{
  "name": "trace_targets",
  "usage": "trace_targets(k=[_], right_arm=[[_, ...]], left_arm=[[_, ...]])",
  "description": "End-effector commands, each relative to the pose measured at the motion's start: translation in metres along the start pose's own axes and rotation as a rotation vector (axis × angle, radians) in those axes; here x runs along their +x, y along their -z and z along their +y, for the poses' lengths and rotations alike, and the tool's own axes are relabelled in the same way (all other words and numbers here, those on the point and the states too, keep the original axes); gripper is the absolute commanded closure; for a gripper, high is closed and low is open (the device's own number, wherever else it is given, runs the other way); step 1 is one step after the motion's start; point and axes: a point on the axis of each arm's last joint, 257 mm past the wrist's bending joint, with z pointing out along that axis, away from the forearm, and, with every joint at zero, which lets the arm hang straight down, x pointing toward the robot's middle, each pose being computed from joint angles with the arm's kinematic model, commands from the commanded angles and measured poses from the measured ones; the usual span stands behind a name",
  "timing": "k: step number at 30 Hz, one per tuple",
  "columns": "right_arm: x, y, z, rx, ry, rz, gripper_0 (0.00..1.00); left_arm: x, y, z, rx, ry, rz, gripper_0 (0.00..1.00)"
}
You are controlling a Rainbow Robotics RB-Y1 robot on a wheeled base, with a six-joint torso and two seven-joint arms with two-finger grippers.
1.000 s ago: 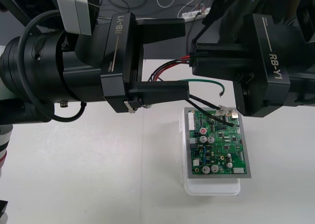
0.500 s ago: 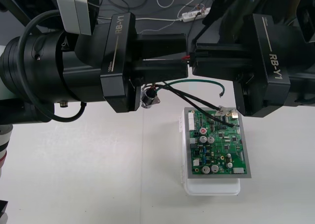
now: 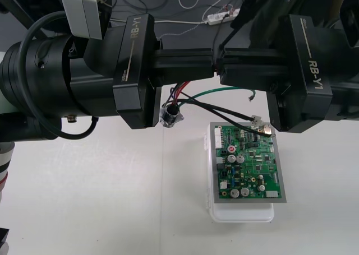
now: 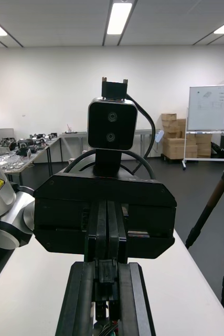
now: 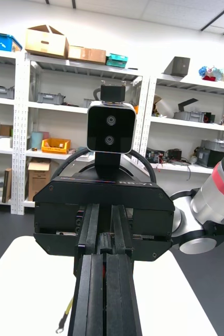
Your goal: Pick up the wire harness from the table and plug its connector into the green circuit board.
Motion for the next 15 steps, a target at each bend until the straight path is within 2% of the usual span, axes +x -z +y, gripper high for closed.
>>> trace_targets(k=[1, 7, 8, 9, 10, 11, 12, 13, 15], right_arm=[[-0.0126, 0.0011, 0.0051, 0.001, 0.040, -0.023, 1.00], [-0.0124, 0.0011, 0.0054, 0.000, 0.040, -0.022, 1.00], [-0.0127, 0.0013, 0.0051, 0.001, 0.041, -0.022, 0.91], [-0.0124, 0.0015, 0.0046, 0.002, 0.038, -0.022, 0.61], [-0.0120, 0.0017, 0.0046, 0.003, 0.034, -0.022, 0.37], [-0.0124, 0.0011, 0.0054, 0.000, 0.034, -0.022, 0.26], [-0.0127, 0.0013, 0.0051, 0.001, 0.035, -0.022, 0.08], [-0.0125, 0.0015, 0.0048, 0.003, 0.033, -0.023, 0.00], [-0.0127, 0.0013, 0.0048, 0.002, 0.030, -0.024, 0.00]], left_arm=[[-0.0205, -0.0099, -0.0067, 0.009, -0.036, -0.062, 1.00], [-0.0207, -0.0099, -0.0069, 0.010, -0.041, -0.063, 1.00], [-0.0210, -0.0096, -0.0066, 0.009, -0.042, -0.063, 1.00], [-0.0207, -0.0097, -0.0071, 0.011, -0.042, -0.062, 1.00], [-0.0213, -0.0094, -0.0069, 0.010, -0.042, -0.064, 1.00], [-0.0213, -0.0099, -0.0073, 0.011, -0.041, -0.065, 1.00], [-0.0216, -0.0096, -0.0070, 0.010, -0.043, -0.065, 1.00], [-0.0213, -0.0094, -0.0069, 0.010, -0.044, -0.064, 1.00], [-0.0210, -0.0090, -0.0070, 0.010, -0.045, -0.062, 1.00]])
